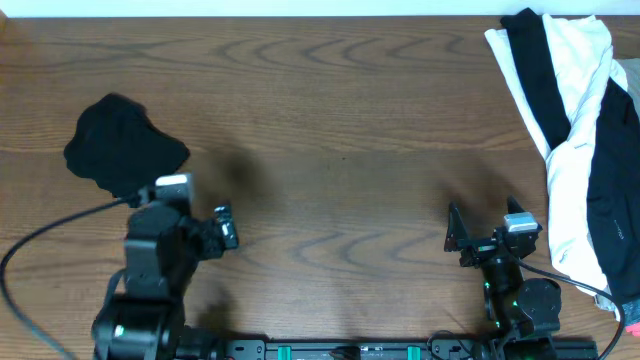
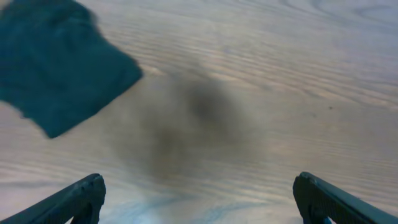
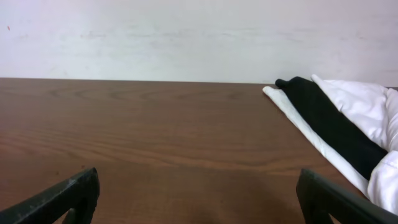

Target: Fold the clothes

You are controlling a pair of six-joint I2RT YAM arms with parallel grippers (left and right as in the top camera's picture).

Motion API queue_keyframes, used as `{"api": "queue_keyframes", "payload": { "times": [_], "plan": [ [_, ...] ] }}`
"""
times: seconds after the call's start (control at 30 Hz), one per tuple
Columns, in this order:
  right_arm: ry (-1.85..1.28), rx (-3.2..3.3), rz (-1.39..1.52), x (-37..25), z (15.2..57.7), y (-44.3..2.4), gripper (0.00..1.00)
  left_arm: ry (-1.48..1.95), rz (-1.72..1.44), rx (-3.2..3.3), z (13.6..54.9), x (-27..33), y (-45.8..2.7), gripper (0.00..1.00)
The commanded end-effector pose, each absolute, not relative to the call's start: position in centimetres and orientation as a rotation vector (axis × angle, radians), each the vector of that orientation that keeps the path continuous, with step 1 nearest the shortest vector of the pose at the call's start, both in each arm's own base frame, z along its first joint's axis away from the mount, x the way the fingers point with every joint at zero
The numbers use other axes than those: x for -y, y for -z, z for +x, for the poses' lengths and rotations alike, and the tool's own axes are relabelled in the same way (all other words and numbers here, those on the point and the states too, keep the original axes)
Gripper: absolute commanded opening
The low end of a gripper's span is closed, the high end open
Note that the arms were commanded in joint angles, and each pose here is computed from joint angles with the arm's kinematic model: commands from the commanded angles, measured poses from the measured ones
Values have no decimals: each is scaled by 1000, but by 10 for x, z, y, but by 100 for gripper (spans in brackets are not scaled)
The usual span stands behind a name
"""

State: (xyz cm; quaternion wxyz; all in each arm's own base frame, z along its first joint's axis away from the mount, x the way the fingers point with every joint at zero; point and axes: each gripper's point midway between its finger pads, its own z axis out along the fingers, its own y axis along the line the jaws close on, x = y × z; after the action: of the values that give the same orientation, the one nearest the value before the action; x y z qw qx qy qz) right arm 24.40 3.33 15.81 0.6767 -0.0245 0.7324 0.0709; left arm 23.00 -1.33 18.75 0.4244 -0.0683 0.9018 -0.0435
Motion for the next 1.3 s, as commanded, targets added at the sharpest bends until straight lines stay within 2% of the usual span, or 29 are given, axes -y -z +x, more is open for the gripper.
{"api": "queue_keyframes", "payload": {
  "times": [0.0,0.17,0.3,0.6,0.9,1.03,1.13,1.27],
  "plan": [
    [-144,-1644,-58,-31,244,-157,99,48,-186,-2245,217,0,-177,98],
    [-144,-1644,-58,-31,244,-157,99,35,-214,-2223,201,-5,-142,98],
    [-144,-1645,-58,-31,244,-157,99,56,-215,-2104,206,-5,-128,98],
    [-144,-1644,-58,-31,244,-157,99,73,-226,-1867,228,-9,-123,98],
    [-144,-1644,-58,-31,244,-157,99,55,-208,-1595,246,-15,-165,98],
    [-144,-1644,-58,-31,244,-157,99,51,-205,-1612,246,-15,-161,98],
    [-144,-1644,-58,-31,244,-157,99,42,-206,-1716,243,-14,-136,98],
    [-144,-1645,-58,-31,244,-157,99,99,-163,-1719,244,-3,-137,98]
  ]
}}
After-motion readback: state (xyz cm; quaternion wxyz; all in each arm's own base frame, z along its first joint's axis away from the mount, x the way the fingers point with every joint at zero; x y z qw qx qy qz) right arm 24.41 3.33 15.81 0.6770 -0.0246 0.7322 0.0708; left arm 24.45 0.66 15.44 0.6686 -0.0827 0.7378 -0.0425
